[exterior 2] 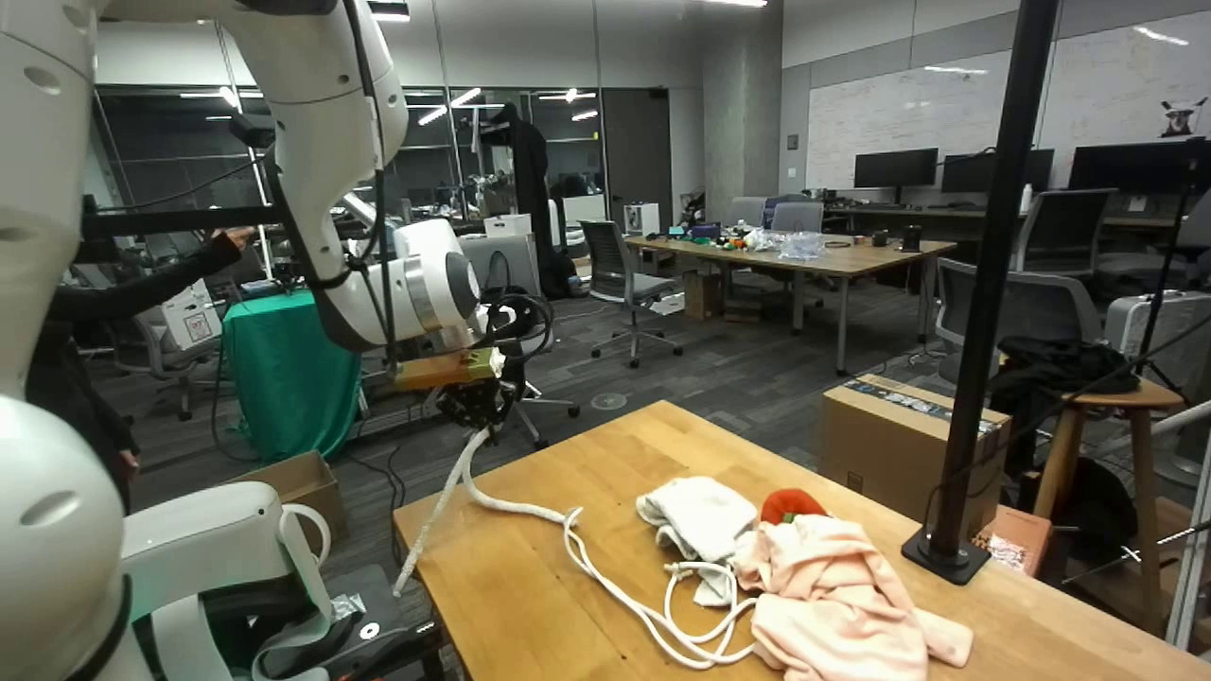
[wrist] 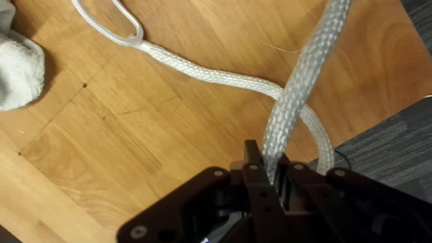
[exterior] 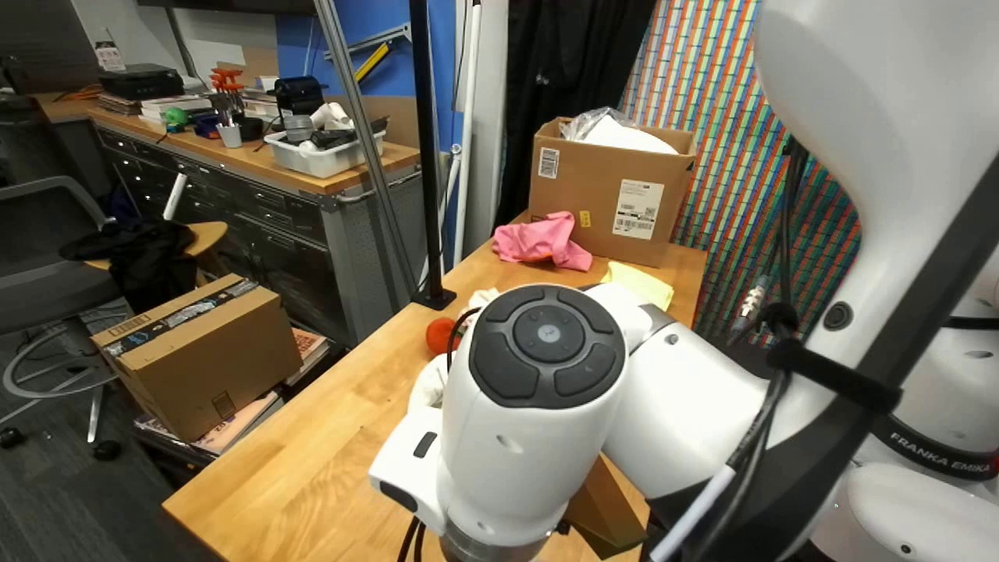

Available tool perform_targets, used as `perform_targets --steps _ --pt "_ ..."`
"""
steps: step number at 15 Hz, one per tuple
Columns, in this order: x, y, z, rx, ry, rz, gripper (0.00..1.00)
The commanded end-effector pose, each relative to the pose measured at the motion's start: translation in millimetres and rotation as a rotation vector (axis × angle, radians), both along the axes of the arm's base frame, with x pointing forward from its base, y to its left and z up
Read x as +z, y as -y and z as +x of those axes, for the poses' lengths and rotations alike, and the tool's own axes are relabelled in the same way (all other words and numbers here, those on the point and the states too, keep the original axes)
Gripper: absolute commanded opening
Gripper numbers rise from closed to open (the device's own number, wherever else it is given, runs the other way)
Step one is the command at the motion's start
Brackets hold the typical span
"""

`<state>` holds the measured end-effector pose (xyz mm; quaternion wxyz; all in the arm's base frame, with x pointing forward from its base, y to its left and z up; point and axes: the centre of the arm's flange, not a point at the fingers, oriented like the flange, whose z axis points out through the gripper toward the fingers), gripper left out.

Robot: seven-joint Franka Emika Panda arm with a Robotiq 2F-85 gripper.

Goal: Spread the objects on the table

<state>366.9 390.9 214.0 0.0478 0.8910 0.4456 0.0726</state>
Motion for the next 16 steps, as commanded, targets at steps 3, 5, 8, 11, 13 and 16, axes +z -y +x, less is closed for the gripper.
perform_targets --steps 3,5,8,11,13,16 --pt "-35 14 34 -0.082 0.076 0.002 0.04" --pt "-49 20 44 -0.116 0.078 -0.003 0.04" --pt "-57 25 49 -0.146 0.067 -0.005 0.05" --pt "-59 27 52 -0.152 0.052 -0.012 0.42" --pt "-54 31 51 -0.143 0.039 -0.019 0.57" --pt "-43 33 49 -0.13 0.049 -0.028 0.8"
